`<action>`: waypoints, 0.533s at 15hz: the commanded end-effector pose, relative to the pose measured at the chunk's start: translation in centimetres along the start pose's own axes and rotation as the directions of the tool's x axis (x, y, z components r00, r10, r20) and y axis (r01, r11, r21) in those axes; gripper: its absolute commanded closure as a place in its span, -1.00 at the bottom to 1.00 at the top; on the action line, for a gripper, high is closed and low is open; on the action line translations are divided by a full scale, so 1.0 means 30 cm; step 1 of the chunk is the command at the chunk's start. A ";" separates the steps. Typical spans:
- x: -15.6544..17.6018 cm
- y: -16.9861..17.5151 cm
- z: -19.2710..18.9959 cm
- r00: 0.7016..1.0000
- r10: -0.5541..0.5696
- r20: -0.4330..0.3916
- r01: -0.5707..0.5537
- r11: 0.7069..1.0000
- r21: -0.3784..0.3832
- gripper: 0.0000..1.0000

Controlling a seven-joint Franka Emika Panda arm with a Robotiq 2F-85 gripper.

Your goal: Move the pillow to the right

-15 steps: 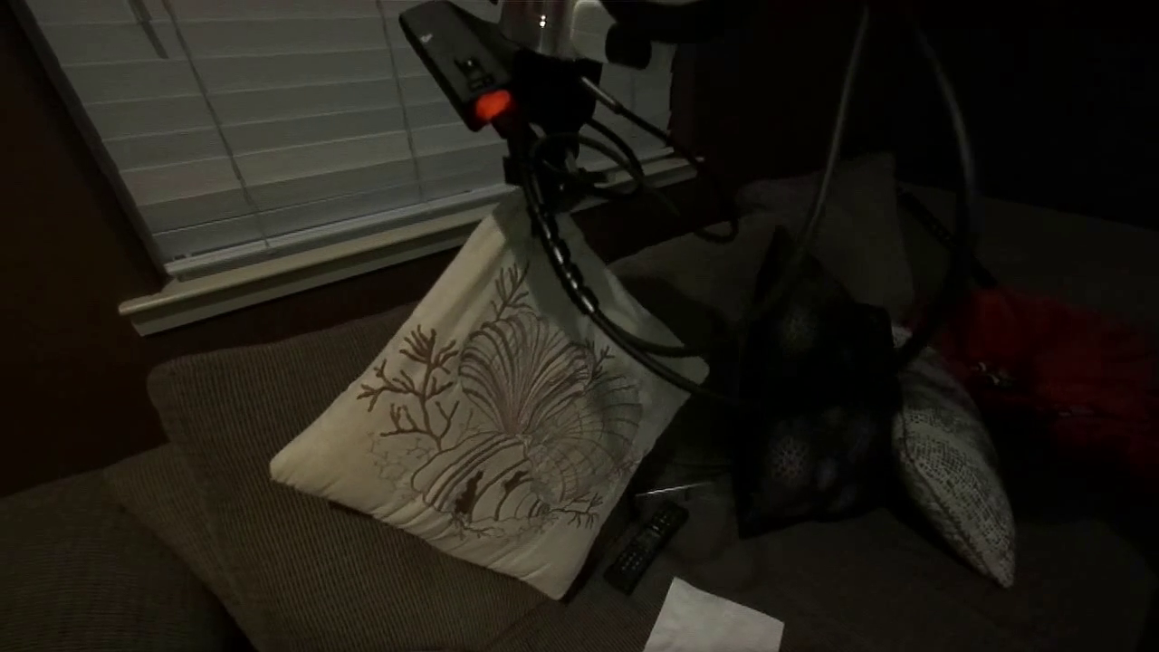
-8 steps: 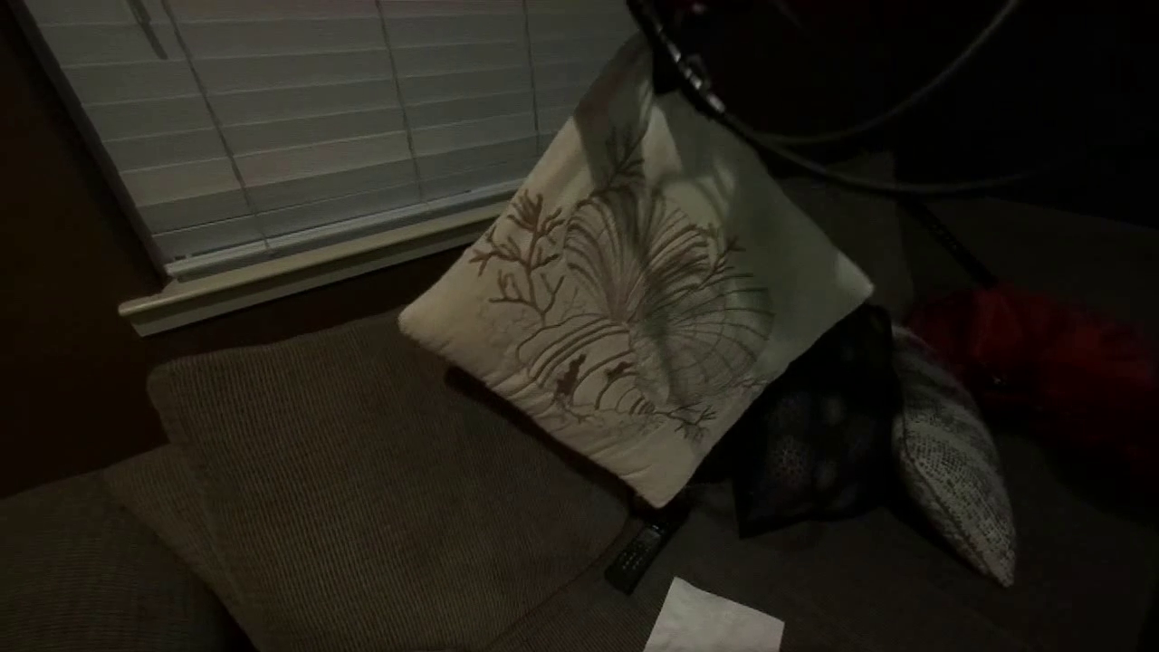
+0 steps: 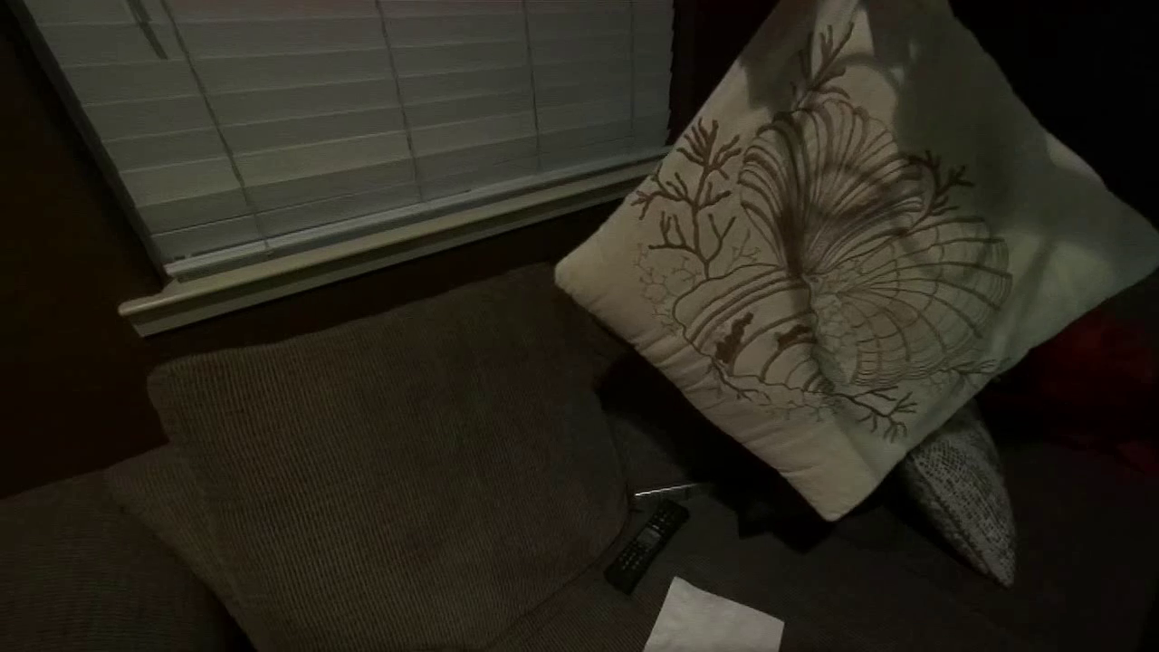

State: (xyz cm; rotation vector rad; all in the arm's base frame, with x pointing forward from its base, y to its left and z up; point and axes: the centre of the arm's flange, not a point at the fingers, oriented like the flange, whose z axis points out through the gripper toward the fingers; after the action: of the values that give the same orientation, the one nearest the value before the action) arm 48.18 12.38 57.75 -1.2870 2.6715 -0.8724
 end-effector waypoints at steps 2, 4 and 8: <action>0.017 0.016 -0.004 1.000 -0.002 -0.002 0.002 1.000 0.002 0.93; 0.091 0.053 -0.012 1.000 0.006 -0.015 -0.006 1.000 -0.014 0.93; 0.175 0.142 -0.082 1.000 0.031 -0.003 -0.031 0.999 -0.019 0.93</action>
State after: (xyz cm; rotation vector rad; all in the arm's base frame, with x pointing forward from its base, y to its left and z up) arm 45.78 11.92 56.73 -1.2946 2.7041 -0.8692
